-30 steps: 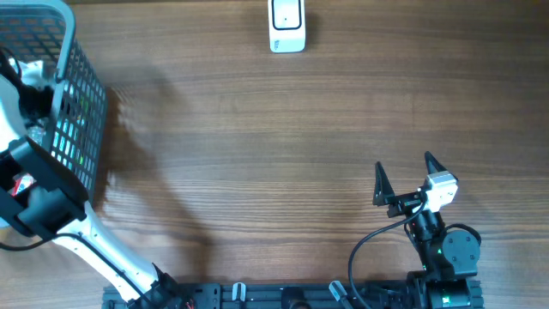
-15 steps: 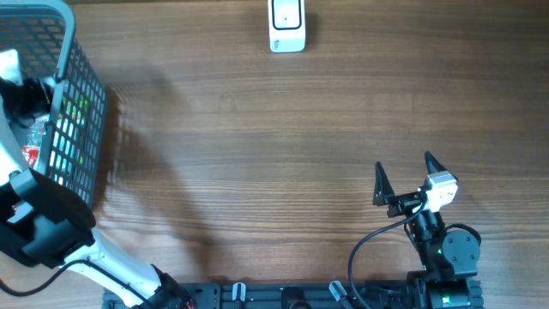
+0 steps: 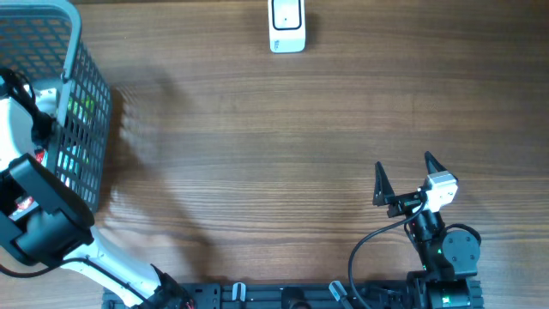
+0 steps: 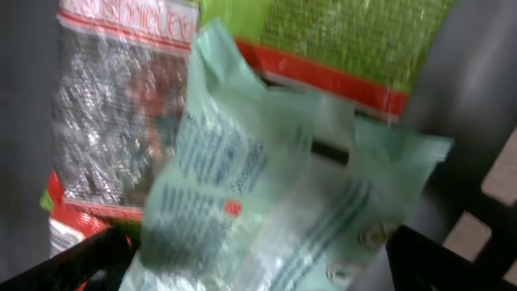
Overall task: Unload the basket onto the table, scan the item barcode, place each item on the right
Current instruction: 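Grasp the green snack bag with the left gripper inside the basket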
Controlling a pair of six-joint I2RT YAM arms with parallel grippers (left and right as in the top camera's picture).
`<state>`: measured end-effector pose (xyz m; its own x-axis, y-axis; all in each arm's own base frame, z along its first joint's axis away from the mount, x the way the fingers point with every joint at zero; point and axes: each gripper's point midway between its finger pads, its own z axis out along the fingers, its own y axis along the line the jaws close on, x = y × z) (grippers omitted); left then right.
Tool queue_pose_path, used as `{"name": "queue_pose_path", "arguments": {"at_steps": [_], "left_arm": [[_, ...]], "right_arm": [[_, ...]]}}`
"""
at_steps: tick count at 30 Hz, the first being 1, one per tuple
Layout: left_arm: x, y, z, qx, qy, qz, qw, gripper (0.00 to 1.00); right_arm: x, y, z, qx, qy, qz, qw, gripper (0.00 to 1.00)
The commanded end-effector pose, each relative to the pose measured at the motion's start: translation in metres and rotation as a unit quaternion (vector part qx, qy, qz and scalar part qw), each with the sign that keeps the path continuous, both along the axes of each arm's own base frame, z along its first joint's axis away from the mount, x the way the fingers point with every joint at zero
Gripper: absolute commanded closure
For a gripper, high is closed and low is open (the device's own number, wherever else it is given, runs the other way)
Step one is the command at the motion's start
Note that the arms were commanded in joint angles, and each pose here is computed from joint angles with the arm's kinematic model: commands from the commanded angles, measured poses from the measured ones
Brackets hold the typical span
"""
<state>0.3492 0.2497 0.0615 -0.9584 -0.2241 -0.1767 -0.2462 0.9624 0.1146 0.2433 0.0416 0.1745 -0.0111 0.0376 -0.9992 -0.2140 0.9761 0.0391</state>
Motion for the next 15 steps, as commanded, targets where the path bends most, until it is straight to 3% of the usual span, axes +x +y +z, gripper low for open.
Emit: {"name": "queue_pose_path", "arguments": {"at_steps": [1,15], "left_arm": [[0.005,0.0,-0.007,0.003,-0.005,-0.008,1.0,0.0],[0.024,0.002,-0.037,-0.004,-0.041,-0.009,0.999,0.0]], "right_arm": [[0.0,-0.002,0.002,-0.005,-0.006,-0.005,1.0,0.0],[0.0,-0.002,0.002,-0.005,-0.006,-0.005,1.0,0.0]]}}
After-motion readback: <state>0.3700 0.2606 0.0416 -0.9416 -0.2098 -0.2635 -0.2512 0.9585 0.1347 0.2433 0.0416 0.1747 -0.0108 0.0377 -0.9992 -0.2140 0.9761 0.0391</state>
